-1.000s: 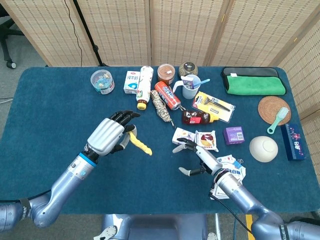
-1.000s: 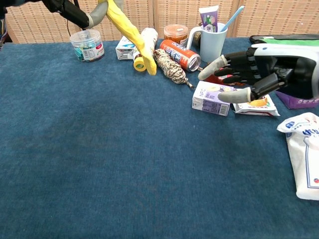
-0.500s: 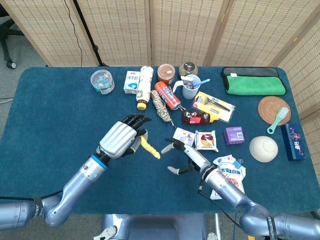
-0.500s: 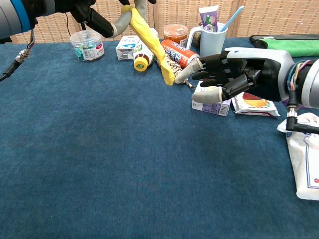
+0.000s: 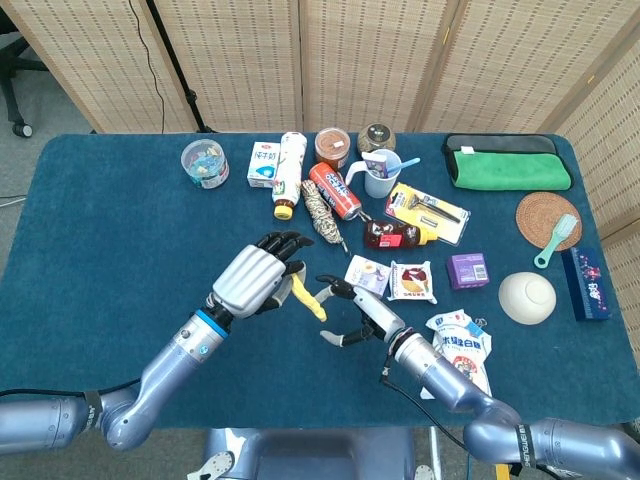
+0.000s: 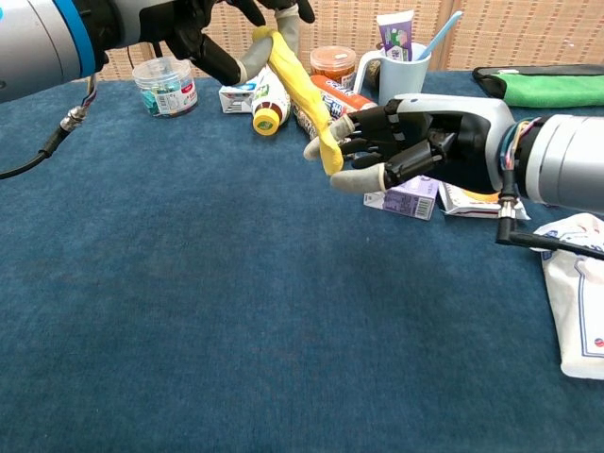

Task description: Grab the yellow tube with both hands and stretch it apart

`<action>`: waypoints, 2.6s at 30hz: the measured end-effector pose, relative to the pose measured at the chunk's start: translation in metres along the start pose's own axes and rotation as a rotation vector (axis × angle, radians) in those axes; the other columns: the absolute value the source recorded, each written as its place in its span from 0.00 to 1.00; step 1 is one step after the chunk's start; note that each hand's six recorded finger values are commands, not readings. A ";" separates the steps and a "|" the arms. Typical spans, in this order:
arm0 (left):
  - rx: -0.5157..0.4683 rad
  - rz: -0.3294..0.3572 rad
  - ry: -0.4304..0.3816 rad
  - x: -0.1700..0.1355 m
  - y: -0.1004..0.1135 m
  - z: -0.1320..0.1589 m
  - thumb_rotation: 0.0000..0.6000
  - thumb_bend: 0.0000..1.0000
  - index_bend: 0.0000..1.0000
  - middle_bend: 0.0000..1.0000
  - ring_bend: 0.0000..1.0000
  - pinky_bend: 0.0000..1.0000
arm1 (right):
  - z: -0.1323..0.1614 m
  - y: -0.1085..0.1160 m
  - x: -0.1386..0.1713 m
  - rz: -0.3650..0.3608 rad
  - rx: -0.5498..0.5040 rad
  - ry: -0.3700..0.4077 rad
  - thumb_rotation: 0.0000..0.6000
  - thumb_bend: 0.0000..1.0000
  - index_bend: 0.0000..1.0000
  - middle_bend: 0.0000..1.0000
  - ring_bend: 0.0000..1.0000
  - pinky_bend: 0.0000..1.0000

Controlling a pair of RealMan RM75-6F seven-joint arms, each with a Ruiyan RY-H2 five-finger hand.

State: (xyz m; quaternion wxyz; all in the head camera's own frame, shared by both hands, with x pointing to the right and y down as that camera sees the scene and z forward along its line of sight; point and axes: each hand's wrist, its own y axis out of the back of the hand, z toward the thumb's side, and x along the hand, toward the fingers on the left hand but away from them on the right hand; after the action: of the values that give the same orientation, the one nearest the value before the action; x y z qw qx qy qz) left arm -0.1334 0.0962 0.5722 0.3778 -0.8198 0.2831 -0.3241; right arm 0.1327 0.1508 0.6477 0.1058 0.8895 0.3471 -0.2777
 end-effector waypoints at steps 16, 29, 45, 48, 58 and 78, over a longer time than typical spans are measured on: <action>0.004 -0.015 -0.001 -0.003 -0.001 0.000 1.00 0.64 0.68 0.19 0.11 0.16 | -0.002 -0.004 -0.010 -0.002 -0.005 -0.010 1.00 0.34 0.42 0.11 0.00 0.00; 0.009 -0.023 0.001 -0.006 -0.003 -0.003 1.00 0.64 0.68 0.19 0.11 0.16 | -0.004 -0.005 -0.013 0.003 -0.008 -0.022 1.00 0.35 0.44 0.12 0.00 0.00; 0.013 -0.029 -0.003 -0.004 -0.008 -0.001 1.00 0.64 0.68 0.19 0.11 0.16 | -0.004 -0.009 -0.017 0.009 -0.011 -0.029 1.00 0.40 0.46 0.13 0.00 0.00; 0.014 -0.032 -0.003 -0.004 -0.010 0.000 1.00 0.64 0.68 0.19 0.11 0.16 | -0.004 -0.009 -0.017 0.007 -0.011 -0.031 1.00 0.42 0.48 0.14 0.00 0.00; 0.016 -0.038 0.001 -0.005 -0.012 -0.001 1.00 0.64 0.68 0.19 0.11 0.16 | -0.006 -0.009 -0.018 0.007 -0.016 -0.038 1.00 0.47 0.52 0.17 0.00 0.00; 0.016 -0.033 0.003 -0.014 -0.007 -0.003 1.00 0.64 0.68 0.19 0.11 0.16 | -0.011 -0.010 -0.013 0.006 -0.011 -0.047 1.00 0.67 0.62 0.27 0.09 0.00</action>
State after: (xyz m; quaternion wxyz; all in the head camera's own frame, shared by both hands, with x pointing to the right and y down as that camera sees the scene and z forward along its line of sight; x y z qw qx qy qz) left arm -0.1431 0.1090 0.5745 0.3784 -0.8209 0.2676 -0.3337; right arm 0.1223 0.1554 0.6641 0.1198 0.8831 0.3436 -0.2961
